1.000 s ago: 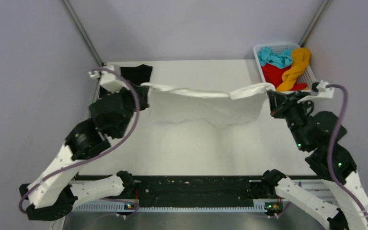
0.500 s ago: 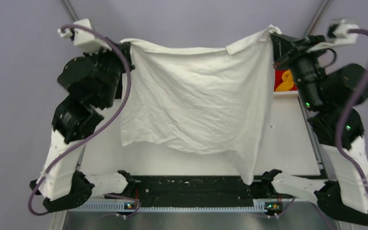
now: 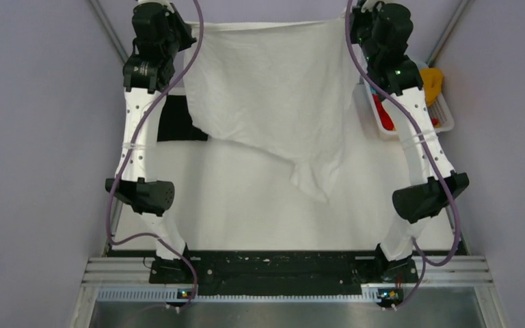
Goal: Fold and stack the t-shirts
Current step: Flatten out the tshirt
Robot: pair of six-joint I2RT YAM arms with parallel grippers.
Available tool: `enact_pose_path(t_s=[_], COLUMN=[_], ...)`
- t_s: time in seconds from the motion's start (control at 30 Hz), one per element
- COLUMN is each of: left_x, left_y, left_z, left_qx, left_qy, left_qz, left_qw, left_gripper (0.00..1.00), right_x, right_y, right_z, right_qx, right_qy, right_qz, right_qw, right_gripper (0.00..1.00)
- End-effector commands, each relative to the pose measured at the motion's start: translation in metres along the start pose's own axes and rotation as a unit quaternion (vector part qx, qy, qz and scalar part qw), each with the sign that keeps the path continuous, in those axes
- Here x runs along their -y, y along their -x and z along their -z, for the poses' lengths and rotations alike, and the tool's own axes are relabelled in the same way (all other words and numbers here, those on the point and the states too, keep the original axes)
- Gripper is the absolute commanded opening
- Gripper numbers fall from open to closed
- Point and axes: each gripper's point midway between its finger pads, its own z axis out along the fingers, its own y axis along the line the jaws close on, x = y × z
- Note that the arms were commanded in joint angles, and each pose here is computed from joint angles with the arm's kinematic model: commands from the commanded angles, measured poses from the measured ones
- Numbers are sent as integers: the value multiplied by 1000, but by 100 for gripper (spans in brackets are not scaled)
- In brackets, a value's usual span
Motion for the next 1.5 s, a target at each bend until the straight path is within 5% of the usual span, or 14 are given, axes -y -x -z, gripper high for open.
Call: enact_pose_path(t_s=[0.0,0.13,0.3,0.57,0.7,0.8,0.83,0.93,1.03,1.07,1.27,1.47], left_x=[30,51,41,-55,-100,-120,-126,-148,-154,-151,-107,-49], left_y=[114,107,30,-212,-323,-379,-390,-398,-374,-368,-348,-385], left_z=[63,81,76,108,150,184,194,212,216,216,211,202], left_qx=[157,139,44,-162,-264,-321,-335,-344,-322,-316,-307,-365], left_qy=[-88,-154,-174,-72,20,51,65,124,157,153,49,-63], left_qz=[35,19,-25,11,56,65,71,66,62,67,110,169], left_qw=[983,978,983,984,963,943,937,928,931,934,944,913], left_gripper=[0,0,0,0,2,19,39,82,92,93,99,99], right_x=[11,17,14,-30,-38,-42,-41,-33,-34,-34,-41,-33], right_y=[152,137,49,-189,-313,-366,-376,-379,-359,-351,-329,-373], right_z=[53,78,114,188,250,290,298,307,302,299,269,235], right_qx=[186,167,105,-125,-304,-386,-403,-419,-407,-397,-357,-410], right_qy=[9,8,34,105,43,23,19,1,11,15,47,-45], right_qz=[-3,-1,-15,-81,-165,-196,-197,-185,-181,-179,-134,-14], right_qw=[982,986,994,983,937,901,894,889,895,900,923,911], right_gripper=[0,0,0,0,1,21,34,63,82,96,99,99])
